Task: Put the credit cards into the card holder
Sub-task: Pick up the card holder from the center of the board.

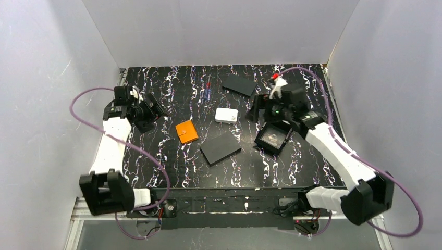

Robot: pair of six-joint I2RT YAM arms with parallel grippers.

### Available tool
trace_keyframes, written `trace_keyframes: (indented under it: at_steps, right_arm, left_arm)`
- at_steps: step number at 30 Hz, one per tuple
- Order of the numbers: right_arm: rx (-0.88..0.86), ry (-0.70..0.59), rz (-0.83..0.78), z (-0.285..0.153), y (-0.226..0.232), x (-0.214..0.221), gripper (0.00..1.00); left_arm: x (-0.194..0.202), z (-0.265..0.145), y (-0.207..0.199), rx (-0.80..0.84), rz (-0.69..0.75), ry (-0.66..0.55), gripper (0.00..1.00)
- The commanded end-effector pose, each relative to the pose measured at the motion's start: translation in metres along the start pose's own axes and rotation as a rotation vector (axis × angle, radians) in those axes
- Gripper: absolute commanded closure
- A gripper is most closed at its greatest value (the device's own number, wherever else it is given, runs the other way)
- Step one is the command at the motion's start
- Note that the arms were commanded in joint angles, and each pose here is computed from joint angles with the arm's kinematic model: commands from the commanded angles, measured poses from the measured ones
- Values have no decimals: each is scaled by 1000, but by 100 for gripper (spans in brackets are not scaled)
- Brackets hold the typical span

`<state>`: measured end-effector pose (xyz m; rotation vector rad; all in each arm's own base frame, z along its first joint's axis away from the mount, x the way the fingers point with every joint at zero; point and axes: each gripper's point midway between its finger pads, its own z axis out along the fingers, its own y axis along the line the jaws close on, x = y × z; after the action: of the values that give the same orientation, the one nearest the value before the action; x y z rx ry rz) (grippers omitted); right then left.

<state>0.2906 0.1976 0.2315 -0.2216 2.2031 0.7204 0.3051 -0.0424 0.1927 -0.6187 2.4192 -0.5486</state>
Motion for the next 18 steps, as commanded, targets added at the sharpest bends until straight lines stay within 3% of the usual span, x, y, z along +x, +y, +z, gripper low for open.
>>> trace_keyframes:
  at_steps: [1,9,18]
  right_arm:
    - [-196,-21,-22,32,61,-8,0]
    - [-318,147,-19,124,137,41,0]
    - [-388,244,75,209,171,79,33]
  left_arm:
    - [12,31,-19,152,-136,167,18]
    - [27,91,16,49,-189,293,35]
    - [53,123,41,21,-173,370,51]
